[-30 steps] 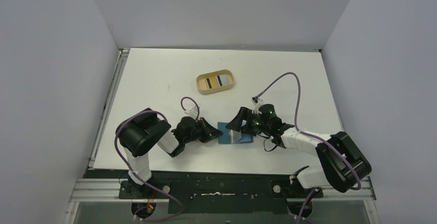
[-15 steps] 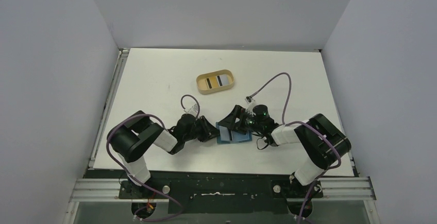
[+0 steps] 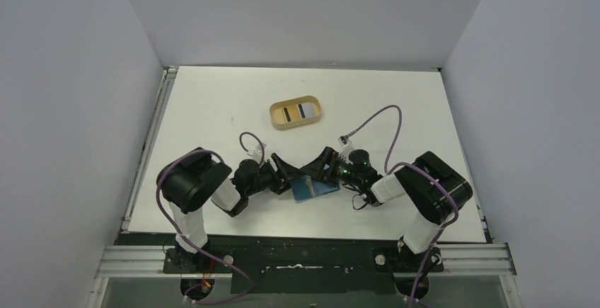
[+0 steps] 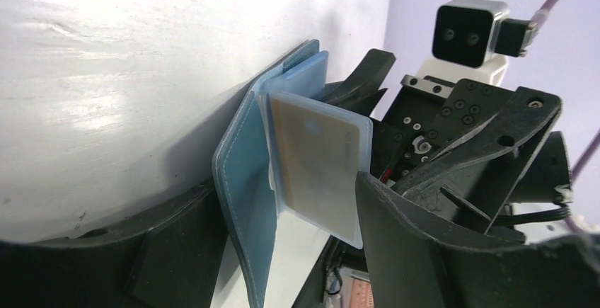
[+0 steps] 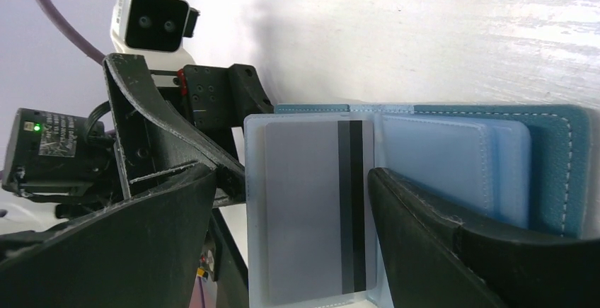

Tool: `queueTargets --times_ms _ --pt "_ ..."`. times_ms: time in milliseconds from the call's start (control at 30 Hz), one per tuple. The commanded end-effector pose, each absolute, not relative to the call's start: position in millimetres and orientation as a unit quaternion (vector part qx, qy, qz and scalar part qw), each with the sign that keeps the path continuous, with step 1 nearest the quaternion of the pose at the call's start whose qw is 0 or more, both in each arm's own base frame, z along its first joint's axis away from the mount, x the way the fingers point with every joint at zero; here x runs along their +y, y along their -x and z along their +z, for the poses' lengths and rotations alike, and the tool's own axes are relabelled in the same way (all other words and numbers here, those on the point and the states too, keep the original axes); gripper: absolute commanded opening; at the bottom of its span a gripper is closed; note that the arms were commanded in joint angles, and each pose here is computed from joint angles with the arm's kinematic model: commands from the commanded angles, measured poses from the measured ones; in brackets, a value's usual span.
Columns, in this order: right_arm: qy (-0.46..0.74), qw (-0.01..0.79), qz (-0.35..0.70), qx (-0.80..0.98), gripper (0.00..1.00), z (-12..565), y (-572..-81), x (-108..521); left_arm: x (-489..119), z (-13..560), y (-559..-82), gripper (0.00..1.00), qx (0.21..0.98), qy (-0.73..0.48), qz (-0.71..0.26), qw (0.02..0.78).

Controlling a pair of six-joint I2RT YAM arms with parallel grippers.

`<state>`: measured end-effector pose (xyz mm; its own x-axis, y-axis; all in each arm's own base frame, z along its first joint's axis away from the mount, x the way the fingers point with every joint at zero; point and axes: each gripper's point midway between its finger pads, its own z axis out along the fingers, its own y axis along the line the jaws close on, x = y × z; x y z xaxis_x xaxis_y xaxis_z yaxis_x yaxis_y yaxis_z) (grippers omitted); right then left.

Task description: Take the credit cards out of the card holder

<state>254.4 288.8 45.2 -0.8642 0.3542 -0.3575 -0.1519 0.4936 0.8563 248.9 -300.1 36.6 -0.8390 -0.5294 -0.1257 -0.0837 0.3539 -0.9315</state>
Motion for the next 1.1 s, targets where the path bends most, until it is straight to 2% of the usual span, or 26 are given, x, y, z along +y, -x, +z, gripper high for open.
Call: queueTargets --times_ms 0,167,767,1067 --pt "-0.071 0.239 0.462 0.851 0.8 14.1 -243.7 277.7 -286.2 8.7 -236.9 0.65 0.803 0.224 -0.52 0.186" --pt "-0.072 0.237 0.455 0.855 0.8 9.5 -242.1 275.7 -262.5 0.2 -226.4 0.66 0.807 0.24 -0.505 0.191" --pt "-0.104 0.251 0.416 0.868 0.8 -1.7 -244.8 259.4 -247.0 3.5 -217.9 0.69 0.819 0.243 -0.476 0.206" --pt "-0.108 0.256 0.411 0.868 0.8 0.6 -248.7 258.3 -271.1 -6.6 -220.9 0.45 0.832 0.236 -0.462 0.197"
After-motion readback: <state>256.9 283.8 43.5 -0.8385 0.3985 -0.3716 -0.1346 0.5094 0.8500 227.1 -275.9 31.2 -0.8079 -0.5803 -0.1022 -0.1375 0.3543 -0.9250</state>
